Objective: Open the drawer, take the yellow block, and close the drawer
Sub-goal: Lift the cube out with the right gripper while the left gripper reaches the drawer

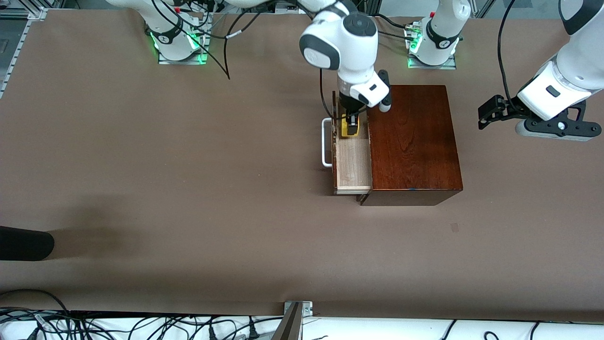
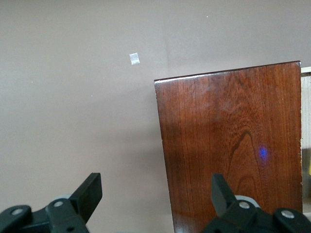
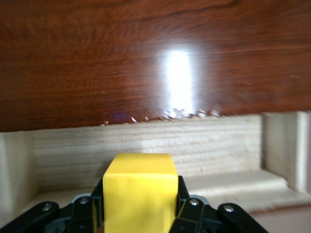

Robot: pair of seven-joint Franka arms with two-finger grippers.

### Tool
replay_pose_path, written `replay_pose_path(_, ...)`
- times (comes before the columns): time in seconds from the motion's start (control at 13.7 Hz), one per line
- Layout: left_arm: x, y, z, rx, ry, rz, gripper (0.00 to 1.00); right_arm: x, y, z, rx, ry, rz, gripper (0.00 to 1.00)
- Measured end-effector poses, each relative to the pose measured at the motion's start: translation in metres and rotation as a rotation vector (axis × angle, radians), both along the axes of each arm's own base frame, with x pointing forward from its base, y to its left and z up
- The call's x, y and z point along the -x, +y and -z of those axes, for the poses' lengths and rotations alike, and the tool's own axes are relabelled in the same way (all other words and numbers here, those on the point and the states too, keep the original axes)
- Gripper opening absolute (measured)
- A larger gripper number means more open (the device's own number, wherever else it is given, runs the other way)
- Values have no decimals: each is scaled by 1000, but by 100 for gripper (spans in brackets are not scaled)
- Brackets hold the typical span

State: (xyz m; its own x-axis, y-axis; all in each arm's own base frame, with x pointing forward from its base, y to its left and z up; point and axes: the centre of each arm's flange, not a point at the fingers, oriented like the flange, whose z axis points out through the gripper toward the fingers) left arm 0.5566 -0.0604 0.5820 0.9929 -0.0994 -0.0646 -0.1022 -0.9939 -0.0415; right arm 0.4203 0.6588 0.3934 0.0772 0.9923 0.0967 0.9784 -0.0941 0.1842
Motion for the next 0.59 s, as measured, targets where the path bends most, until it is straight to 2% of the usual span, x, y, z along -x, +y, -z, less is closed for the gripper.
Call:
replay_pose_path(0.15, 1, 0, 0, -1, 10, 0, 100, 1, -8, -38, -26, -4, 102, 55)
replay_pose_path(0.29, 2, 1, 0, -2, 12, -1, 100, -11, -28, -74, -42, -15, 186, 55)
replay_pose_path(0.44, 2, 1, 1, -2, 19, -1, 100, -40, -62, -112, -63, -34, 261, 55)
replay_pose_path(0.59, 5, -2, 1, -4, 36, 5, 100, -79, -107, -149, -96, -64, 344, 55)
